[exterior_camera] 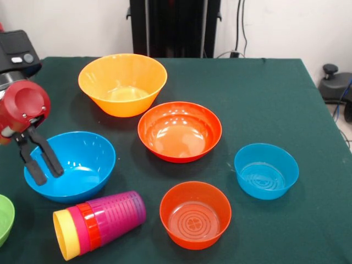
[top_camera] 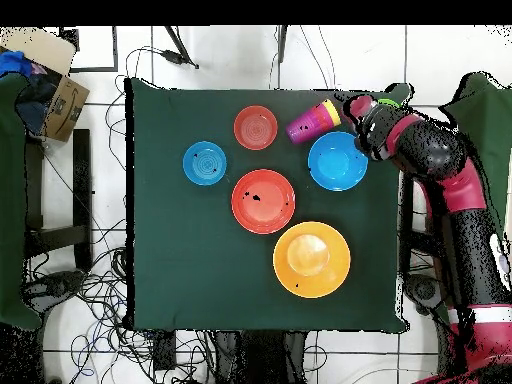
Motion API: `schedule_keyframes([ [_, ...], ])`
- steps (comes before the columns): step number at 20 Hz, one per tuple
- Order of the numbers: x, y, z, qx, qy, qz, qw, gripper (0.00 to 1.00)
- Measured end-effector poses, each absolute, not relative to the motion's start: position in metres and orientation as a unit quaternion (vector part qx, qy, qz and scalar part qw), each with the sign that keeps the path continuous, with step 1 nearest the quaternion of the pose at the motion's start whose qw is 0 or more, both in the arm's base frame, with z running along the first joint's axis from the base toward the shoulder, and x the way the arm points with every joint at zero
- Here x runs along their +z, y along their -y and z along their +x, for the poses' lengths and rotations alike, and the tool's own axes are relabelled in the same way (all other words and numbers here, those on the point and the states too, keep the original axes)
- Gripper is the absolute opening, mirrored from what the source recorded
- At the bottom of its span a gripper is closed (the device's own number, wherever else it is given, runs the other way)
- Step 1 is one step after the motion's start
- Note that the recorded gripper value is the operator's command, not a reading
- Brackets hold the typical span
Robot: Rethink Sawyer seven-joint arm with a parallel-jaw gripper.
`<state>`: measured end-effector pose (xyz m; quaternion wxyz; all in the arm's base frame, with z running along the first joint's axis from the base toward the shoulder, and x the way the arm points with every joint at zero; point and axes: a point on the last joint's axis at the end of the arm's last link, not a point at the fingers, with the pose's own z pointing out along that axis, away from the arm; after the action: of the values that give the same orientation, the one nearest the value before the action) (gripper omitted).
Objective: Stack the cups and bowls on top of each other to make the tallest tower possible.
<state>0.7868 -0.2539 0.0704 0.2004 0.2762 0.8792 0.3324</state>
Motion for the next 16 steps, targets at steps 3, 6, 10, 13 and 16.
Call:
schedule_keyframes([
  [3, 0.065, 0.251, 0.79, 0.348, -0.877, 0.264, 0.2, 1.0],
  [6, 0.061, 0.246, 0.792, 0.361, -0.875, 0.253, 0.2, 1.0],
  [10, 0.06, 0.24, 0.795, 0.377, -0.871, 0.243, 0.201, 1.0],
  [13, 0.059, 0.236, 0.796, 0.384, -0.869, 0.237, 0.203, 1.0],
  [16, 0.057, 0.234, 0.798, 0.388, -0.867, 0.234, 0.207, 1.0],
])
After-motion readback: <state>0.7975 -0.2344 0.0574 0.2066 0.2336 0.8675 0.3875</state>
